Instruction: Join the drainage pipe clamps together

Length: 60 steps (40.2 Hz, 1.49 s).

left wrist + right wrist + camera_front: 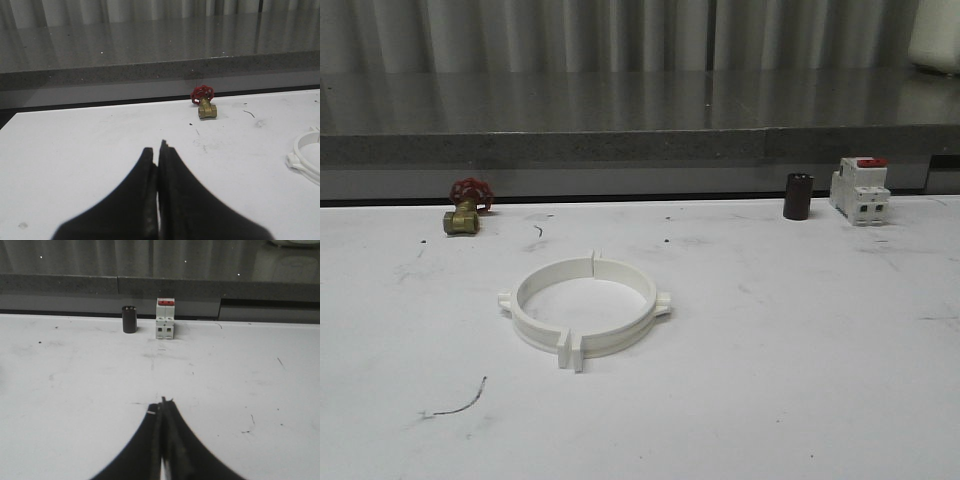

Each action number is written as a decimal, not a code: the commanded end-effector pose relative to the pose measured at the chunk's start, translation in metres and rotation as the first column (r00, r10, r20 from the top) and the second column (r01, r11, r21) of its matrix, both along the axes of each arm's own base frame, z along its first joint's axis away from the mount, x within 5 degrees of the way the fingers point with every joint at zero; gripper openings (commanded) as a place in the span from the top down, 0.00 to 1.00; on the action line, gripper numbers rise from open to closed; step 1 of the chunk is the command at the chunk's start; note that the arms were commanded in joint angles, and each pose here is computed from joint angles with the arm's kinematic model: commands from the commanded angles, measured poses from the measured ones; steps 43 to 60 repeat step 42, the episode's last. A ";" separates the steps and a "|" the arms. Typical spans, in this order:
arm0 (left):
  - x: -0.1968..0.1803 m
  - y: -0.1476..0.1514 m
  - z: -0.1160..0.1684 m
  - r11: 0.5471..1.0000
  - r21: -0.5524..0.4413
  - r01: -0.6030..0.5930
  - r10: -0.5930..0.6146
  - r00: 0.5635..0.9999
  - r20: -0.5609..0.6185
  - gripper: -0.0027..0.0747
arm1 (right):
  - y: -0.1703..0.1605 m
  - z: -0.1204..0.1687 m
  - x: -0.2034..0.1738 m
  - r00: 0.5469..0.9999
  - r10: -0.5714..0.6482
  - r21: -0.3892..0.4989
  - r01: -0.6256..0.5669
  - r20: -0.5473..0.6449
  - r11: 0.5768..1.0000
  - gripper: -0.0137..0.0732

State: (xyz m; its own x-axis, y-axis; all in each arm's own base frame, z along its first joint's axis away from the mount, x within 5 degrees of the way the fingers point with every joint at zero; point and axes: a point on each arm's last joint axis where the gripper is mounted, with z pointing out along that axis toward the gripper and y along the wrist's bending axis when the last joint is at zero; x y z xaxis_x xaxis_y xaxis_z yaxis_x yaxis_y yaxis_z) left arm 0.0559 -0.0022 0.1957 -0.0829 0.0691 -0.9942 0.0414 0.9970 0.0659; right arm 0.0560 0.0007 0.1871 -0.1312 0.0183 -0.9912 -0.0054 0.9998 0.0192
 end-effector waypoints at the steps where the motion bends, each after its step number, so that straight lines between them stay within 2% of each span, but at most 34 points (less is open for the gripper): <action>1: -0.001 0.000 0.009 1.000 -0.010 -0.002 0.003 0.994 0.107 0.99 | 0.000 0.006 -0.001 0.997 -0.009 -0.003 0.010 0.080 1.000 0.92; 60: -0.001 0.000 0.009 1.000 -0.010 -0.002 0.003 0.994 0.105 0.99 | 0.000 0.006 -0.001 0.997 -0.009 0.008 0.008 0.078 1.000 0.92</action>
